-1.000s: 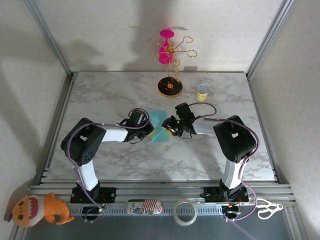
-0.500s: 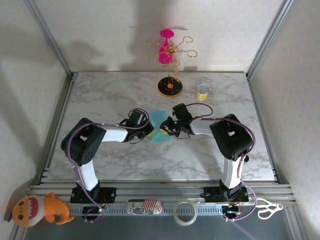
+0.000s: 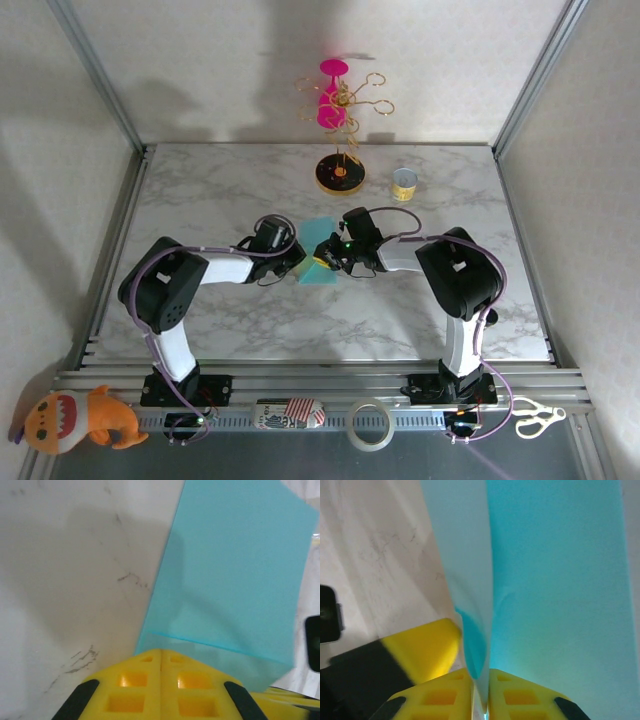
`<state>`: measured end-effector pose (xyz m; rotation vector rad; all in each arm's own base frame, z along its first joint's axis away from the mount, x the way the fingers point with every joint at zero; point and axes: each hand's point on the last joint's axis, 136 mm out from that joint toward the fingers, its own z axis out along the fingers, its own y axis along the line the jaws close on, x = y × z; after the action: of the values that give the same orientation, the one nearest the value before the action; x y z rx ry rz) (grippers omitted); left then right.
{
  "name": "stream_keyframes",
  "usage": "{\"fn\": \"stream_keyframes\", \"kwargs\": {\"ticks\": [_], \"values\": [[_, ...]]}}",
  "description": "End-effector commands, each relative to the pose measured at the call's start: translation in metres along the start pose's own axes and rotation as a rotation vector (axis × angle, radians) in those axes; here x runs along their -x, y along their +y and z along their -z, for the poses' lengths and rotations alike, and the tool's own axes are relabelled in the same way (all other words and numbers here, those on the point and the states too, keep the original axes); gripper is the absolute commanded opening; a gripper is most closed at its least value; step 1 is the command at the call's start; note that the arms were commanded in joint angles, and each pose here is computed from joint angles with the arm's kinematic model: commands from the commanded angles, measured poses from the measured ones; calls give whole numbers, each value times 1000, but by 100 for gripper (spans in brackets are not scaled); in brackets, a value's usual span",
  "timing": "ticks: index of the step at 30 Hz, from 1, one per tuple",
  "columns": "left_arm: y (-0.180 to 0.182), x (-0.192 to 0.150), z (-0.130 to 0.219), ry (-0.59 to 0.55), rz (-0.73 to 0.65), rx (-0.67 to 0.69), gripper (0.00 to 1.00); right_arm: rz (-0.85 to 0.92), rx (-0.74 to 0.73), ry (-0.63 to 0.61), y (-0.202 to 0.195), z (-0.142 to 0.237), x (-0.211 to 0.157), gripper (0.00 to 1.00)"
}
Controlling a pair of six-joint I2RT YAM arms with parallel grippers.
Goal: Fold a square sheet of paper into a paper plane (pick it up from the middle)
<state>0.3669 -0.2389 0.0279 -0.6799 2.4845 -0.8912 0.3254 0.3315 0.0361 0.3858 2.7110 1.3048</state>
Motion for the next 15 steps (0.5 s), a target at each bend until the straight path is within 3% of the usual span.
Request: {"fn": "stream_keyframes", "kwargs": {"ticks": [1,8,15], "values": [[-14,12,16,-20,5,-37,6,9,-16,25,-7,-7,-6,12],[-21,41,51,-87,2,-65,15,108,6,-46,12,8,8,1],[-27,62,103,-131,-7,-142,29,327,198,-109,72,52,23,0]]}}
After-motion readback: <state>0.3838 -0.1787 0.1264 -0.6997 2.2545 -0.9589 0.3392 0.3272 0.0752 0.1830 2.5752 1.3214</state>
